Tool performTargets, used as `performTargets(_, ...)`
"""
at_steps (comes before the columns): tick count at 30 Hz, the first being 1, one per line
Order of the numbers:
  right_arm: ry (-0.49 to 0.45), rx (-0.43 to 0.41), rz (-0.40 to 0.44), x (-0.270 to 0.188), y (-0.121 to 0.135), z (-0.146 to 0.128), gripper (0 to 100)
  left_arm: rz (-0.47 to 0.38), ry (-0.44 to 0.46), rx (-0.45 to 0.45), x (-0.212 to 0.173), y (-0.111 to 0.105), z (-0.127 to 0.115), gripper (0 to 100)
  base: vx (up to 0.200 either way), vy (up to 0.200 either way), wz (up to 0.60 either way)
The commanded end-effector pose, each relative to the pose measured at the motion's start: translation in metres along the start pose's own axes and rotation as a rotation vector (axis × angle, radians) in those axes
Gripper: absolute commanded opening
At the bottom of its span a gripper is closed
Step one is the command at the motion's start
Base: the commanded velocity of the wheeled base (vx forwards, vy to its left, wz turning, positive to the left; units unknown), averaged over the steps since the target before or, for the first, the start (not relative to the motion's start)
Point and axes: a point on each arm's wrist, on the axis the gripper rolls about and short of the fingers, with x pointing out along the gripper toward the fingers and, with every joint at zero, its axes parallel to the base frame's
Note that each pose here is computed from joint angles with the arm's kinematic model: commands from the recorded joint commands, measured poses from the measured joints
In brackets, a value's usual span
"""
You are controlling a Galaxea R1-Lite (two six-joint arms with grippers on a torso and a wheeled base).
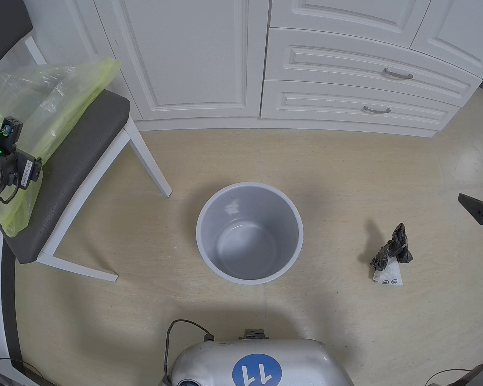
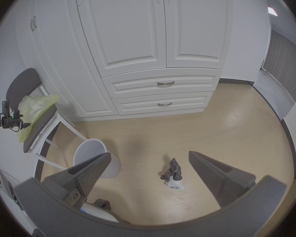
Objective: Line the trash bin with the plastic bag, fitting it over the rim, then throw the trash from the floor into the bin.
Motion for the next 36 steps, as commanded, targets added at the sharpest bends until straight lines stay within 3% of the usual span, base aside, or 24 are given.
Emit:
performTargets(1,-0.001,0.003,-0.008,0.0,-0.002,0.0,100,0.013,-0.008,-0.008,0.0,0.004,0.003,100,0.0,0.0,0.0)
performTargets(8,-0.001,0.003,-0.006,0.0,-0.002,0.0,100,-0.01,-0.026,-0.005,-0.004,-0.001,0.006,100,0.0,0.0,0.0)
performTargets(15,0.001,0.003,-0.006,0.0,-0.002,0.0,100,-0.07,-0.06,0.014,-0.004,-0.019,0.016,100,0.0,0.0,0.0)
performTargets(26,0.001,0.003,-0.006,0.001,-0.002,0.0,100,-0.002,-0.084,-0.01,0.018,-0.022,0.031,100,0.0,0.0,0.0)
performTargets(36,0.01,0.004,-0.01,0.003,-0.002,0.0,100,0.003,-0.059,0.048,0.027,-0.028,0.031,100,0.0,0.0,0.0)
